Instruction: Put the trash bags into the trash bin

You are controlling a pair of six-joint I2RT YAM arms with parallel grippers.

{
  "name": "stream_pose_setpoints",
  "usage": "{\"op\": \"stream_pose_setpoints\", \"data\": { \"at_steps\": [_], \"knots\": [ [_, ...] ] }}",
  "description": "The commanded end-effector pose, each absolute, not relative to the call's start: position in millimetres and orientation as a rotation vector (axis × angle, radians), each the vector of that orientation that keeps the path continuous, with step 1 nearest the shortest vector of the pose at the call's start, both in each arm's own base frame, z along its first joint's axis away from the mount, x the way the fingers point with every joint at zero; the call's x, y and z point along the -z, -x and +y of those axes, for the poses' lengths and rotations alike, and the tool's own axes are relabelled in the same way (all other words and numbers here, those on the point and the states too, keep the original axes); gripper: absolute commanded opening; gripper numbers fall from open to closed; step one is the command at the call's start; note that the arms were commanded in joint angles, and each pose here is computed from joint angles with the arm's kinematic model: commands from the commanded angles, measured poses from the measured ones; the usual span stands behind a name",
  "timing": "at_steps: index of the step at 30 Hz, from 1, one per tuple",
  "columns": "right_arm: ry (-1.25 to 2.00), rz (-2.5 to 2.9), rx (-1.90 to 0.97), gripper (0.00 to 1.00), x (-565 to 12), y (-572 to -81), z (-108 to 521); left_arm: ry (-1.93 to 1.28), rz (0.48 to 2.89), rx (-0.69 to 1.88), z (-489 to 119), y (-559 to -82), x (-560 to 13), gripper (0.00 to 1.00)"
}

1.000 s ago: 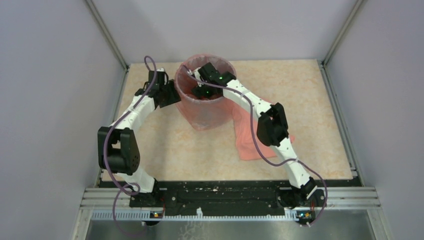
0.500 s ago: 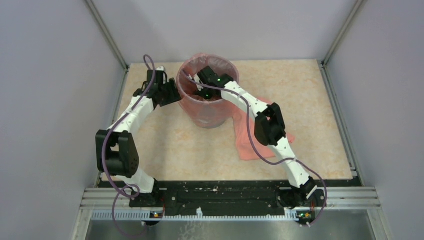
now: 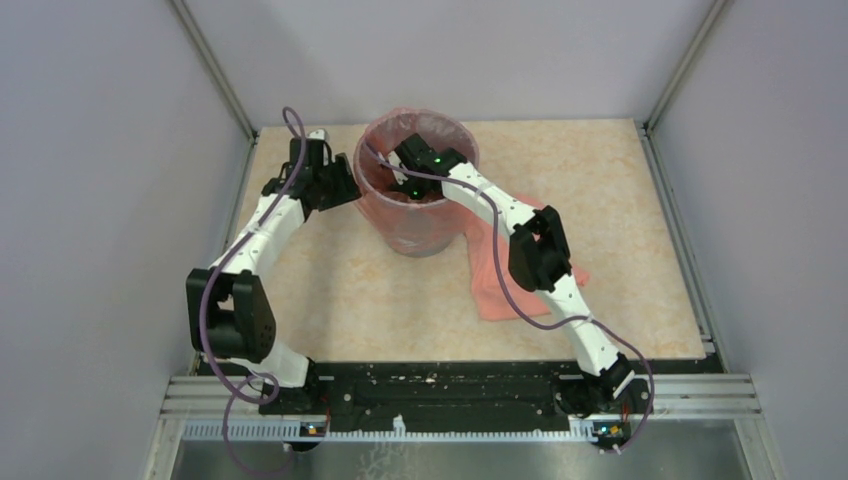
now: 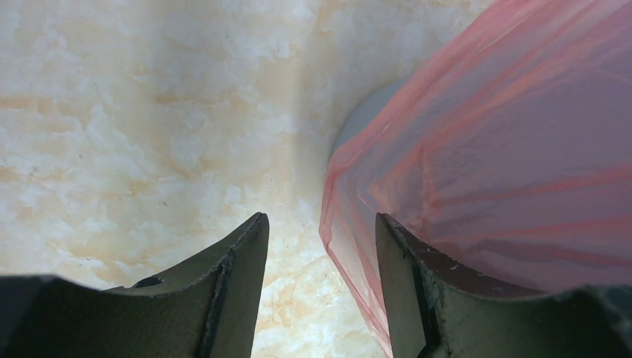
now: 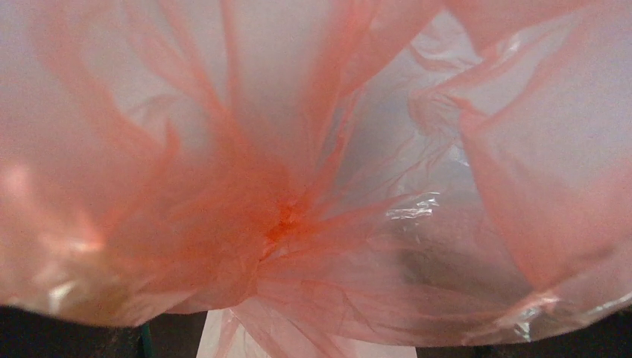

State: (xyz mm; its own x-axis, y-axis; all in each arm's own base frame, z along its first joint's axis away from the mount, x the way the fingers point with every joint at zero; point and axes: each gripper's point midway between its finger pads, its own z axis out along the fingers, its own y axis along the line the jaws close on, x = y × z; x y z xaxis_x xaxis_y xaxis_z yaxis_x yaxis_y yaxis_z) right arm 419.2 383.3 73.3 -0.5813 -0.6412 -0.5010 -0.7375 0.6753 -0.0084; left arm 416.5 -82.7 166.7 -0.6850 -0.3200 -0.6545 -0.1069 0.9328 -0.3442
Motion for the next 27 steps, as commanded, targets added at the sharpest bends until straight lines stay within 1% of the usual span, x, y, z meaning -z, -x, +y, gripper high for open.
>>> {"op": "stream_pose_setpoints", "data": {
  "at_steps": [1,9,13,20,27],
  "knots": [
    [1.104,2.438,-0.315,0.83,-58.1,-417.7,386.3,0.269,2.221,0.378,-82.1,-419.0,-206.1,0.61],
    [1.208,2.466,-0.344,0.83,-47.9,-398.6,384.8,0.269,2.233,0.375,-81.7,-415.8,-203.0,0.61],
    [1.266,2.485,-0.371,0.83,-46.9,-381.6,385.2,0.271,2.243,0.361,-79.2,-411.9,-199.8,0.61],
    [1.390,2.484,-0.385,0.83,-52.7,-345.5,388.2,0.262,2.250,0.353,-77.6,-402.2,-201.7,0.61],
    [1.461,2.470,-0.423,0.83,-62.5,-322.7,386.7,0.248,2.257,0.381,-79.9,-385.5,-201.3,0.61]
  ]
}}
